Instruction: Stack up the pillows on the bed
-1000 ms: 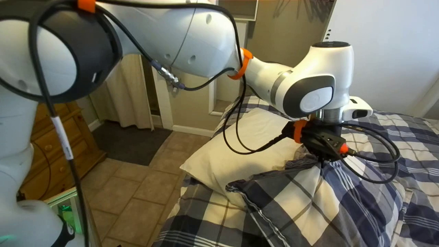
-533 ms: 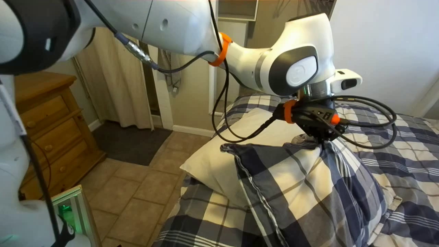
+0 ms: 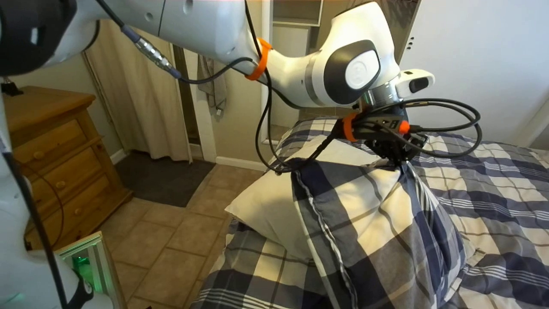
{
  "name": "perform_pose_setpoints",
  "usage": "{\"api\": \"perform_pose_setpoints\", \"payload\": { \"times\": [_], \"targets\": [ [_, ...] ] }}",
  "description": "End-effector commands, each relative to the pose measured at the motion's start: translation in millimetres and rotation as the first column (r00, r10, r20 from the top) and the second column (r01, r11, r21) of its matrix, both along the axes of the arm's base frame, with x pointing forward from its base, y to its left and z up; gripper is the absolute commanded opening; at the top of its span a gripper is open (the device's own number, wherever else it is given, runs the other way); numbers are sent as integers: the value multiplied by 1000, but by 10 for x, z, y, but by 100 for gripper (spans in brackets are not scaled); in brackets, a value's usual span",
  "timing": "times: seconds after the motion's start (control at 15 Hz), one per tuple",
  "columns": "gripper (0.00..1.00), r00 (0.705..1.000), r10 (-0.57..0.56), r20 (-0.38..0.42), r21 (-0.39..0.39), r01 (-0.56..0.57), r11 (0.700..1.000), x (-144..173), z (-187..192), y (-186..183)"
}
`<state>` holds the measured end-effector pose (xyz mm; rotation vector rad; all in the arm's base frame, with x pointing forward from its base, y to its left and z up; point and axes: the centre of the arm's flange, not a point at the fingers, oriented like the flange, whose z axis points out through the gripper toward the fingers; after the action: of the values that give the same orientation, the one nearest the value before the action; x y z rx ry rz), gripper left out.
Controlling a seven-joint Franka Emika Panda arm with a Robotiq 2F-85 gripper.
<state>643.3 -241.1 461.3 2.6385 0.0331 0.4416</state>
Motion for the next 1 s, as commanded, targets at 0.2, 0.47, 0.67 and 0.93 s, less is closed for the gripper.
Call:
{"api": "perform_pose_setpoints", "payload": {
  "times": [0.2, 0.47, 0.67, 0.93],
  "targets": [
    [1, 1000, 8, 12, -48, -7, 999, 11, -22, 18],
    [1, 996, 90, 19, -238, -83, 968, 91, 179, 276],
    [1, 988, 153, 13, -342, -140, 929, 156, 261, 506],
    [1, 970, 240, 46, -450, -195, 872, 190, 417, 834]
  ]
}}
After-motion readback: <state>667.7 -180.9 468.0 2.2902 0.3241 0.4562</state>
